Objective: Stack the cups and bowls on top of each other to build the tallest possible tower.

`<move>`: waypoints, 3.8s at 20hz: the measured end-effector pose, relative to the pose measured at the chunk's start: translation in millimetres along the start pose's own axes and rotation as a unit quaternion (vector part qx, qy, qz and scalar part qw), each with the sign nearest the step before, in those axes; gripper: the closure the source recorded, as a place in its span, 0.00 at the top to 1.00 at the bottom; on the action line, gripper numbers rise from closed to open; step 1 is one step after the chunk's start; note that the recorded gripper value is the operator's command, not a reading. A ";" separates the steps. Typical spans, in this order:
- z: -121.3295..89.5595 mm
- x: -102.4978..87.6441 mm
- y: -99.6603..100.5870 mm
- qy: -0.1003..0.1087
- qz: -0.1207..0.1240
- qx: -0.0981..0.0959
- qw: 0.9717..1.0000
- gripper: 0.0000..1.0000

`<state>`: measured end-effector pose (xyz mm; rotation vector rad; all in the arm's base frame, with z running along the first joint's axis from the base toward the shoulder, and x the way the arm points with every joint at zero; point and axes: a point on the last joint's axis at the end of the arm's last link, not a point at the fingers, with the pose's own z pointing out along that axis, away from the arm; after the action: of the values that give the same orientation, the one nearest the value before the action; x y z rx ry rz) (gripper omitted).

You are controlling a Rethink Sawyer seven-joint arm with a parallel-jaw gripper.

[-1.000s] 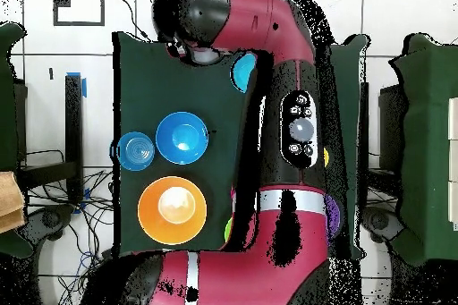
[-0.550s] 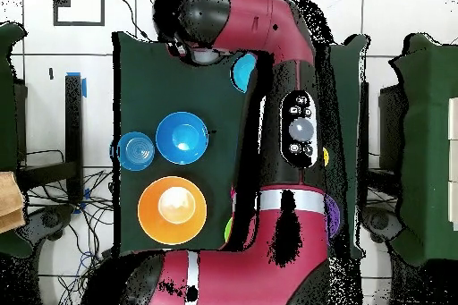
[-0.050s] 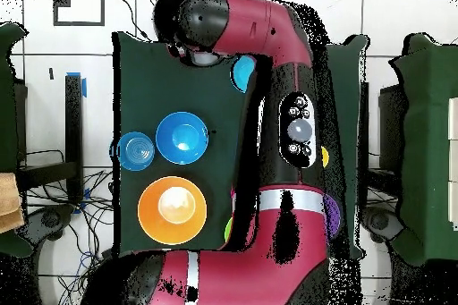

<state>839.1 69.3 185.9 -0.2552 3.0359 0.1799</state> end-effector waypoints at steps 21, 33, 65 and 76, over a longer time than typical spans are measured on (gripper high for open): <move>14.2 5.3 3.0 -0.008 0.003 -0.003 1.000 1.00; 25.8 -1.2 6.0 -0.053 0.012 -0.002 0.998 1.00; 143.1 107.3 89.2 -0.051 0.004 -0.033 0.998 1.00; 191.2 147.2 111.8 -0.078 0.025 -0.025 0.996 1.00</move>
<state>690.5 179.0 -5.5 -0.1610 2.8862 0.2664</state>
